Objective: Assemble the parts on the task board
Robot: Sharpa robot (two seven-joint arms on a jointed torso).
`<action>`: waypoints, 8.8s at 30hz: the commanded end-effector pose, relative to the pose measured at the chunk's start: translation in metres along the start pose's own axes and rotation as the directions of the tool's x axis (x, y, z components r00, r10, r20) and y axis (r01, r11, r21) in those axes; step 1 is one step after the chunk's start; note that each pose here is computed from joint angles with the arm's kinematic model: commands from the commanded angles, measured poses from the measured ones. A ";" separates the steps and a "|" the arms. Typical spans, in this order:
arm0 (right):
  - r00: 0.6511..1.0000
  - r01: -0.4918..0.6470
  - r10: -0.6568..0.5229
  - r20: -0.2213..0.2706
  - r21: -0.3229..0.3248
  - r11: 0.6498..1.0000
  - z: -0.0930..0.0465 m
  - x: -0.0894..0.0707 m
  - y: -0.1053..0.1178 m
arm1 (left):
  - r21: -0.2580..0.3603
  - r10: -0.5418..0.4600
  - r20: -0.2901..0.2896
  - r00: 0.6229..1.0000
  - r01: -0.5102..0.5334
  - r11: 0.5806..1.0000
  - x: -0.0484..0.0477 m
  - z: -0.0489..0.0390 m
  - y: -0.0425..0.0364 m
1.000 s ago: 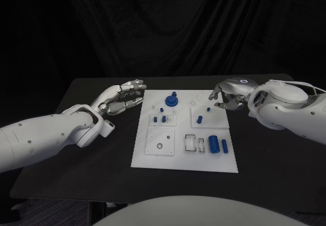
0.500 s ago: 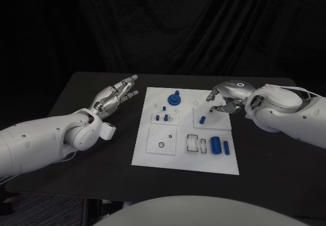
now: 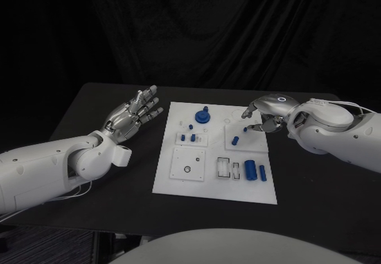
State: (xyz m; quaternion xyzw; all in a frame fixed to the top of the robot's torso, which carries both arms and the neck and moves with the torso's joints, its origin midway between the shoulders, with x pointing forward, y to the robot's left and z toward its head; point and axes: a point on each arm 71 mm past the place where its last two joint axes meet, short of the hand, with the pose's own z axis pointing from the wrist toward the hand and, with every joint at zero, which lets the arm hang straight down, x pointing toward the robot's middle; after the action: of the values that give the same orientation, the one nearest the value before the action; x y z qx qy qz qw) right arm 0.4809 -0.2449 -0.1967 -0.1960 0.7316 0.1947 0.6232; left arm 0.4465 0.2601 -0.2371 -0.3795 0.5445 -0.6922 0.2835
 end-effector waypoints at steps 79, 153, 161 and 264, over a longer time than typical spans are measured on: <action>0.994 -0.026 0.028 -0.108 0.027 0.999 0.020 0.040 -0.009 | 0.144 0.014 0.013 1.000 -0.016 0.989 -0.0016 0.0018 -0.0086; 1.000 -0.002 -0.001 -0.008 -0.327 0.945 0.011 0.012 0.133 | 0.111 0.007 -0.001 1.000 -0.006 0.994 0.0015 0.0041 -0.0050; 0.999 0.010 -0.026 -0.041 -0.358 0.933 0.025 0.024 0.152 | 0.108 0.006 -0.004 1.000 -0.006 0.994 0.0020 0.0053 -0.0042; 0.997 0.003 0.008 0.076 -0.139 0.990 -0.010 -0.014 0.077 | 0.076 0.017 0.005 1.000 -0.018 0.997 0.0004 0.0090 -0.0003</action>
State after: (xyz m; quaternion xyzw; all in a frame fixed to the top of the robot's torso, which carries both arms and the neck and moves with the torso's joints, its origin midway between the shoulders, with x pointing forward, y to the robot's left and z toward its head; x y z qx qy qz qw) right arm 0.4303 -0.1778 -0.1758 -0.2465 0.6764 0.2749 0.6373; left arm 0.4539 0.2545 -0.2405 -0.3753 0.5458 -0.6930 0.2846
